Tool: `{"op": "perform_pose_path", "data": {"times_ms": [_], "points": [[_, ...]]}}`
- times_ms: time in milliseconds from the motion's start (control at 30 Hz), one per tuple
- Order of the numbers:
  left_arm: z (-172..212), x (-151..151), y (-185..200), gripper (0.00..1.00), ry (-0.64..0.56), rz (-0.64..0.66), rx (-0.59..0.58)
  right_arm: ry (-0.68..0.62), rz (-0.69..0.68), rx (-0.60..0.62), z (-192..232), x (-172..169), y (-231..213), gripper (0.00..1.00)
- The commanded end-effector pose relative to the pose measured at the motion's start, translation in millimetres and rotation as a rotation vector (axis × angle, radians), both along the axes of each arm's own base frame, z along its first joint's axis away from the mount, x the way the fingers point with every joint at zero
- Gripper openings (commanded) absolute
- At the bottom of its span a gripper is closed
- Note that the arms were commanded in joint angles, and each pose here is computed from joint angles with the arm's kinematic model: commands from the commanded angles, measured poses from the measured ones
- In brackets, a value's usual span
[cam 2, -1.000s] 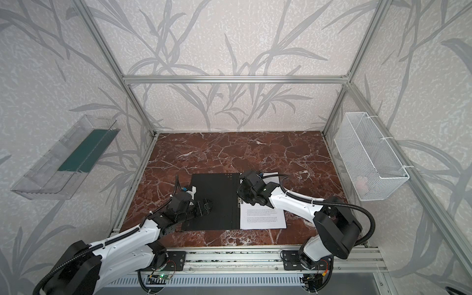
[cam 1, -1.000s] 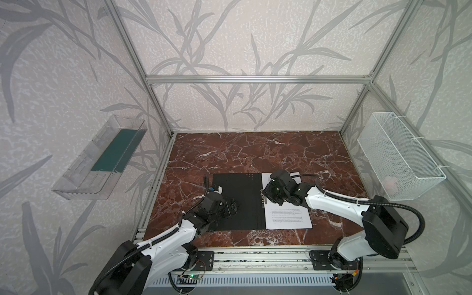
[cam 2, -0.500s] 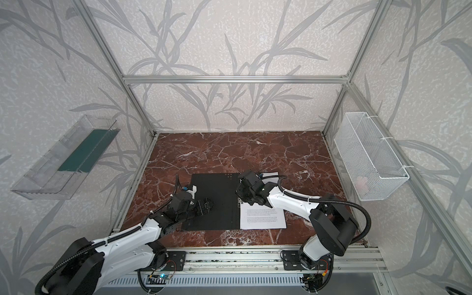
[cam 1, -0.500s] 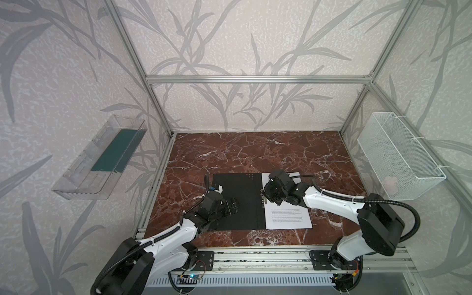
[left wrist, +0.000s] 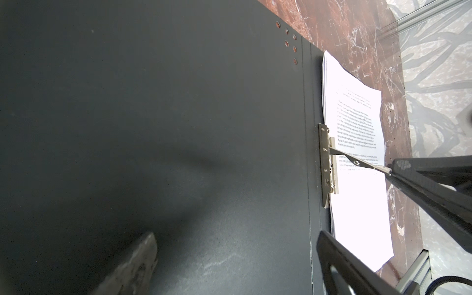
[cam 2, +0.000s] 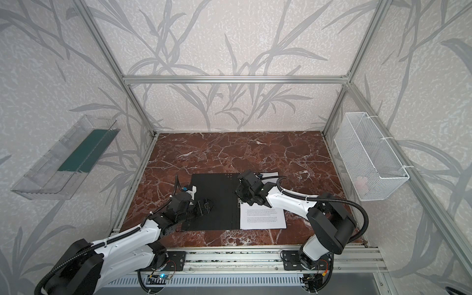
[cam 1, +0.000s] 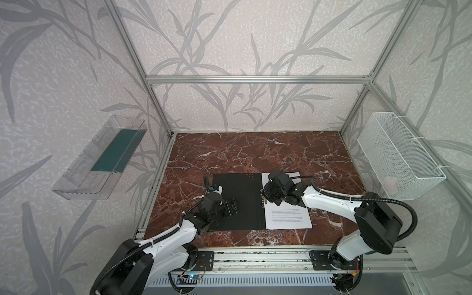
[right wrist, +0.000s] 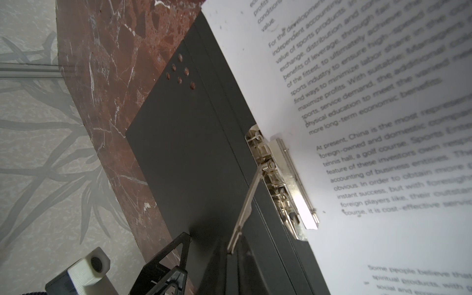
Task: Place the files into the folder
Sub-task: 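Press the metal clip lever down onto the sheets with the right gripper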
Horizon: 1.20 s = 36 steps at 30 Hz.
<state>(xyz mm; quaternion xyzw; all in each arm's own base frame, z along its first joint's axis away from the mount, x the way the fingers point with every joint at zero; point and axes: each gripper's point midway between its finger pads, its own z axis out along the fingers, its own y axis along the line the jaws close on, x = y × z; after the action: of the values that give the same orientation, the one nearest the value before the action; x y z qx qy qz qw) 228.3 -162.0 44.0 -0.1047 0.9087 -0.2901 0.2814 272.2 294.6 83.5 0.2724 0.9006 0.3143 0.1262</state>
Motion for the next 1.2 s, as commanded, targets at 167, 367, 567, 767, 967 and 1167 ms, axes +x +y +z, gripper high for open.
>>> {"op": "perform_pose_path", "data": {"times_ms": [167, 367, 567, 767, 967, 1167], "points": [[-33, -24, 17, 0.99, 0.125, 0.013, 0.071, 0.019, -0.012, -0.002, -8, -1, -1, 0.09], [-34, -24, 18, 0.99, 0.127, 0.017, 0.078, 0.03, -0.023, 0.013, -13, -8, -6, 0.03], [-37, -25, 21, 0.99, 0.142, 0.032, 0.086, 0.016, -0.028, -0.011, -23, -20, -25, 0.0], [-42, -27, 27, 0.99, 0.164, 0.064, 0.109, -0.045, 0.017, -0.087, -42, -30, -47, 0.0], [-52, -28, 30, 0.99, 0.209, 0.086, 0.132, -0.064, 0.044, -0.168, -70, -44, -71, 0.0], [-61, -28, 27, 0.99, 0.255, 0.086, 0.142, -0.036, 0.025, -0.239, -107, -64, -100, 0.0]]}}
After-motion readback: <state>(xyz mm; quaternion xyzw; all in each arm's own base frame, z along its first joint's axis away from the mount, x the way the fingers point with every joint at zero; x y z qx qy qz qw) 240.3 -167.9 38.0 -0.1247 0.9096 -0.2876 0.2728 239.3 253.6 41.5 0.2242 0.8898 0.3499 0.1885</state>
